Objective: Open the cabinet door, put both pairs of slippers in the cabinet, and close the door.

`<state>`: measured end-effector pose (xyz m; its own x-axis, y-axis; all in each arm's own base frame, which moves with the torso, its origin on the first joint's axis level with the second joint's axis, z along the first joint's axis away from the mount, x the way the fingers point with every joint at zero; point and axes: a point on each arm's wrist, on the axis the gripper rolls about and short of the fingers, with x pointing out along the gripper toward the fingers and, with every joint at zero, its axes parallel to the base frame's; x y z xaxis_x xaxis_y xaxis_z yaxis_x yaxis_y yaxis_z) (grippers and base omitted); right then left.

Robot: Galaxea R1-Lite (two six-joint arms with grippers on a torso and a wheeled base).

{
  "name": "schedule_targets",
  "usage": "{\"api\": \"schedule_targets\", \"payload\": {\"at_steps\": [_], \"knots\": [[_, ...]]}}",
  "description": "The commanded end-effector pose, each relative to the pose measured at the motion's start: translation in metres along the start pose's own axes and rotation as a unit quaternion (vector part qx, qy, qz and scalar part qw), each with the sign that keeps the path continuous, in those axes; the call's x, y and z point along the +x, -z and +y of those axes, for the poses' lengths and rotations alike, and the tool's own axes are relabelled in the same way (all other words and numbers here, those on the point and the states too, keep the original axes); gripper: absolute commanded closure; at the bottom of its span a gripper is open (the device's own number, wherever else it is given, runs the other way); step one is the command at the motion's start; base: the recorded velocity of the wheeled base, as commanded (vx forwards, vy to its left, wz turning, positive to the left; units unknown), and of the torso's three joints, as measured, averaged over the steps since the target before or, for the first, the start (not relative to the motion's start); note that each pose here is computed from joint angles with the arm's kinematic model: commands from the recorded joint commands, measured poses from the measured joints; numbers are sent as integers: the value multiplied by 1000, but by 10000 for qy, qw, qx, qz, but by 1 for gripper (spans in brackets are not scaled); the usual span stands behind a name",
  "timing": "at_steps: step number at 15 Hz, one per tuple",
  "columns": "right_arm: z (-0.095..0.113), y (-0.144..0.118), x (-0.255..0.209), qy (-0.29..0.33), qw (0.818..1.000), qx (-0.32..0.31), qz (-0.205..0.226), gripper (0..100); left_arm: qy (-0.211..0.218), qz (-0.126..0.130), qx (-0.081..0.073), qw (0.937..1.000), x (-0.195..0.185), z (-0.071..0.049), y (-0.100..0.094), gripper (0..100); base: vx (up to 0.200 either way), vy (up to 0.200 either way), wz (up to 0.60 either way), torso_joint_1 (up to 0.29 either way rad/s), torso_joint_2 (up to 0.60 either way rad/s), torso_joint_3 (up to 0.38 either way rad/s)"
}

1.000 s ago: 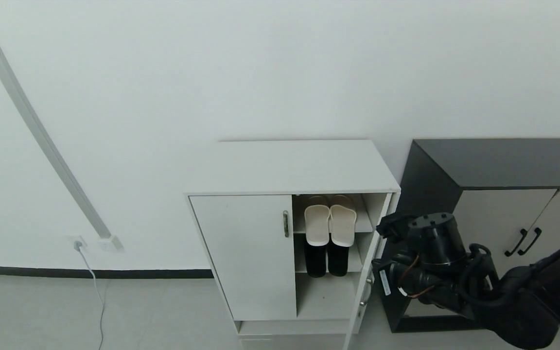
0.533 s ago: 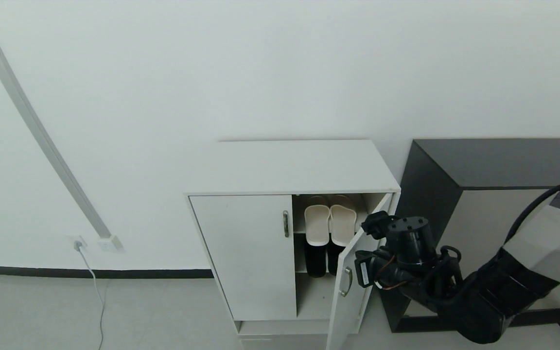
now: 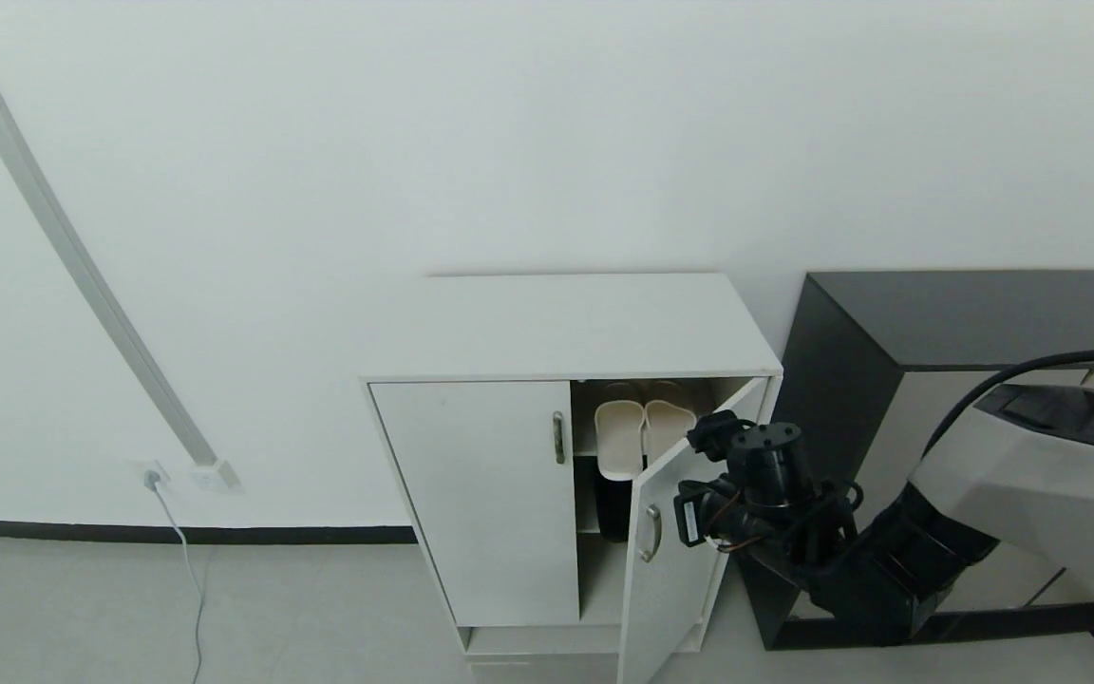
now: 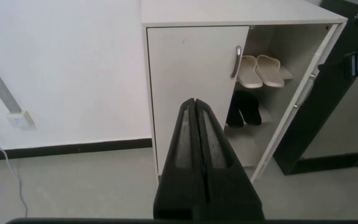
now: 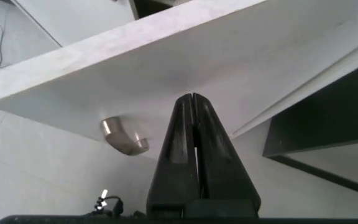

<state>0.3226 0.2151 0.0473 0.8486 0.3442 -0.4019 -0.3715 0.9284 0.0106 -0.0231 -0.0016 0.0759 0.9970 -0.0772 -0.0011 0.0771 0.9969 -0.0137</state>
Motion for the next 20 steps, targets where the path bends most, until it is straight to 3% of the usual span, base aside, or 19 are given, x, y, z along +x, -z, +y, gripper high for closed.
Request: {"api": "schedule_targets", "payload": {"at_steps": [1,8,20], "knots": [[2,5,16,17,10000,6,21,100,-3,2,-1,10000,0,0,0,100,0,0,0,0,0,0],[7,-4,42,3,9996,59,-272,100,-3,2,-1,10000,0,0,0,100,0,0,0,0,0,0],[-5,-7,71,170,9990,153,-395,100,5,2,-1,10000,0,0,0,100,0,0,0,0,0,0]]}}
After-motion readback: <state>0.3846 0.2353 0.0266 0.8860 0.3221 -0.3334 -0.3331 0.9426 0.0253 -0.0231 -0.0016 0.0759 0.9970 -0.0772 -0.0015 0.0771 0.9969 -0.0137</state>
